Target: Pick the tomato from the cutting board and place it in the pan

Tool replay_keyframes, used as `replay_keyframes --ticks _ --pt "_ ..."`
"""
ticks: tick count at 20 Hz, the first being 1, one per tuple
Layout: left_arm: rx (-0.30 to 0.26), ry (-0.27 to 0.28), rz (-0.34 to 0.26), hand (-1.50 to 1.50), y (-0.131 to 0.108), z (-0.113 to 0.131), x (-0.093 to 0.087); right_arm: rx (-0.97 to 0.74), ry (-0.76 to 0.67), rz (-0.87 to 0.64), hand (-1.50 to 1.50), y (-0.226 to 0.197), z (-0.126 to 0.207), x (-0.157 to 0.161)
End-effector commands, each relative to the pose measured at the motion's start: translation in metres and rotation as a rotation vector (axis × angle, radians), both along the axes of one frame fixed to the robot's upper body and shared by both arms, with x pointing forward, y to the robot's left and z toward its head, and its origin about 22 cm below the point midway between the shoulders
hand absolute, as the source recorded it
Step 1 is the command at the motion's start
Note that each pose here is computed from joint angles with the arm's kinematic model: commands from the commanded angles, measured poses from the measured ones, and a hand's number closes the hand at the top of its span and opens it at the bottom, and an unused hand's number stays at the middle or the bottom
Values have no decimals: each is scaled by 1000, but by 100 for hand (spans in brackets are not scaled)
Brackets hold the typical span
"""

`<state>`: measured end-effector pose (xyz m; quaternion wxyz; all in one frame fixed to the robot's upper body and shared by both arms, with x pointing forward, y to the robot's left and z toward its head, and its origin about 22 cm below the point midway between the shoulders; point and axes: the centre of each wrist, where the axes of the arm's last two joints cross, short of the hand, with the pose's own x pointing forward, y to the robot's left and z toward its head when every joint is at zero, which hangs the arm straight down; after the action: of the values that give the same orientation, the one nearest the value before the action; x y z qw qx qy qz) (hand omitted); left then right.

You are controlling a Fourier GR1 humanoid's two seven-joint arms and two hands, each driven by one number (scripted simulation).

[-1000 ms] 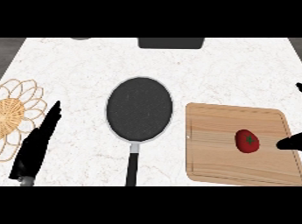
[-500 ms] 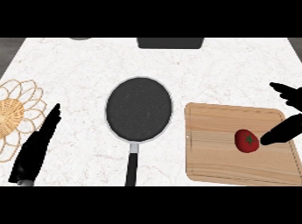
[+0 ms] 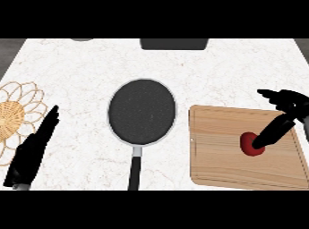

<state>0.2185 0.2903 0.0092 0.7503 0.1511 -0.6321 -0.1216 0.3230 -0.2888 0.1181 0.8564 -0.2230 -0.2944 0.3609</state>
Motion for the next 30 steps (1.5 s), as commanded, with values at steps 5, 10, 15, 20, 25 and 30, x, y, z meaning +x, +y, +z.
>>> replay_keyframes --ticks 5,10,15,20,25,30 --pt "2 -1 7 0 -5 -8 2 -101 134 13 -150 26 -8 3" --pt "1 9 12 0 -9 -12 -5 -141 217 -4 -150 26 -23 9" --pt "9 -17 14 0 -1 10 9 -127 234 -11 -150 26 -61 -16" --pt "-5 -3 9 0 5 5 -1 -153 250 -7 -150 22 -42 12" --pt "-3 9 -1 0 11 8 9 -165 267 -17 -150 26 -75 -9" --pt "14 -13 7 0 -16 5 5 -134 252 -4 -150 38 -90 -12"
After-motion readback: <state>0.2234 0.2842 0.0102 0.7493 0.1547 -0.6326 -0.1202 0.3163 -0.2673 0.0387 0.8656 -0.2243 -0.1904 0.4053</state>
